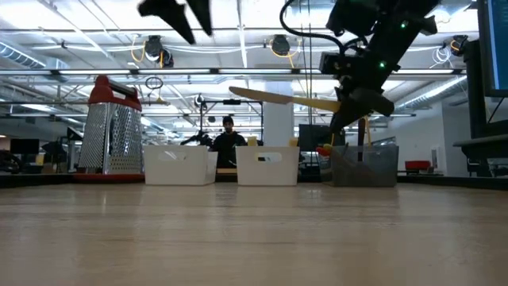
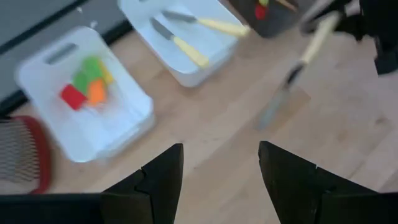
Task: Pick & Place Kitchen Items
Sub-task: Put the knife into the right white bin
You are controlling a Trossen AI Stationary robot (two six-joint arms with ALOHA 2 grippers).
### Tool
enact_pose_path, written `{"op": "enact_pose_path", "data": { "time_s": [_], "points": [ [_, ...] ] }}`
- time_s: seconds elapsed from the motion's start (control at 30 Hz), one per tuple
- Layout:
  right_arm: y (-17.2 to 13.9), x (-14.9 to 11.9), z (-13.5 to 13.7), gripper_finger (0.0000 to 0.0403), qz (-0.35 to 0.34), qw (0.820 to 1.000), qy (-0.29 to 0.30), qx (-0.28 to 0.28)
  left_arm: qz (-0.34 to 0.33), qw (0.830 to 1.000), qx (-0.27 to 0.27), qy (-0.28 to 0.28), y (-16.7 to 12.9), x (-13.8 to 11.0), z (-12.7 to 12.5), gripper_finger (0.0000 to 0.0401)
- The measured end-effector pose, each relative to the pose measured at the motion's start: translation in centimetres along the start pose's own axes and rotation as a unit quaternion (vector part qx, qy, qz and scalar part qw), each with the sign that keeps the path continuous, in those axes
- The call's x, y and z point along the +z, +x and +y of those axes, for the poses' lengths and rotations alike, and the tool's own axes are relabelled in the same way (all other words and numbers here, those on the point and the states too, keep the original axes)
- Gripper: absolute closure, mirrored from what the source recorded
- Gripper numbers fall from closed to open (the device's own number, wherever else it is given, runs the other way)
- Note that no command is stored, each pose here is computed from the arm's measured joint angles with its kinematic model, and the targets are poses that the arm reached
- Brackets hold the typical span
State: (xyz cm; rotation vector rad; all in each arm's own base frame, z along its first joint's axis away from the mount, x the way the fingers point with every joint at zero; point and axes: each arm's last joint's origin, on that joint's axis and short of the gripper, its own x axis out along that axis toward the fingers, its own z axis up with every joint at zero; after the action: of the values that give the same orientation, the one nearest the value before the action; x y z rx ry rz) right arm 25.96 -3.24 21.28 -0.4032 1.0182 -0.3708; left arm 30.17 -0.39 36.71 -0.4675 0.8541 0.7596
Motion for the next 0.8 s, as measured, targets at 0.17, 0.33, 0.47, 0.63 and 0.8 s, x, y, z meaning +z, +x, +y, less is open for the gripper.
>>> {"op": "enact_pose_path", "data": {
  "time_s": [0.17, 0.33, 0.47, 0.63, 0.8],
  "points": [
    [0.2, 0.5, -0.9, 0.0383, -0.025, 0.996, 0.082, 0.023, -0.029, 0.999, -0.015, 0.003, -3.1, -1.6, 4.0, 0.0187],
    [-0.6, 2.6, -2.9, 0.0383, -0.062, 0.98, 0.184, 0.045, -0.052, 0.998, -0.041, -0.003, -3.6, -4.4, 7.0, 0.0187],
    [-1.4, 4.5, -5.0, 0.0383, -0.092, 0.954, 0.276, 0.07, -0.068, 0.995, -0.065, -0.012, -2.8, -6.8, 8.9, 0.0187],
    [-1.0, 5.6, -6.5, 0.0383, -0.087, 0.889, 0.432, 0.124, -0.091, 0.989, -0.112, -0.023, -1.2, -9.3, 10.0, 0.0187],
    [1.4, 4.9, -6.7, 0.0383, -0.02, 0.832, 0.533, 0.155, -0.104, 0.983, -0.148, -0.01, 0.2, -10.9, 10.3, 0.0187]
  ]
}}
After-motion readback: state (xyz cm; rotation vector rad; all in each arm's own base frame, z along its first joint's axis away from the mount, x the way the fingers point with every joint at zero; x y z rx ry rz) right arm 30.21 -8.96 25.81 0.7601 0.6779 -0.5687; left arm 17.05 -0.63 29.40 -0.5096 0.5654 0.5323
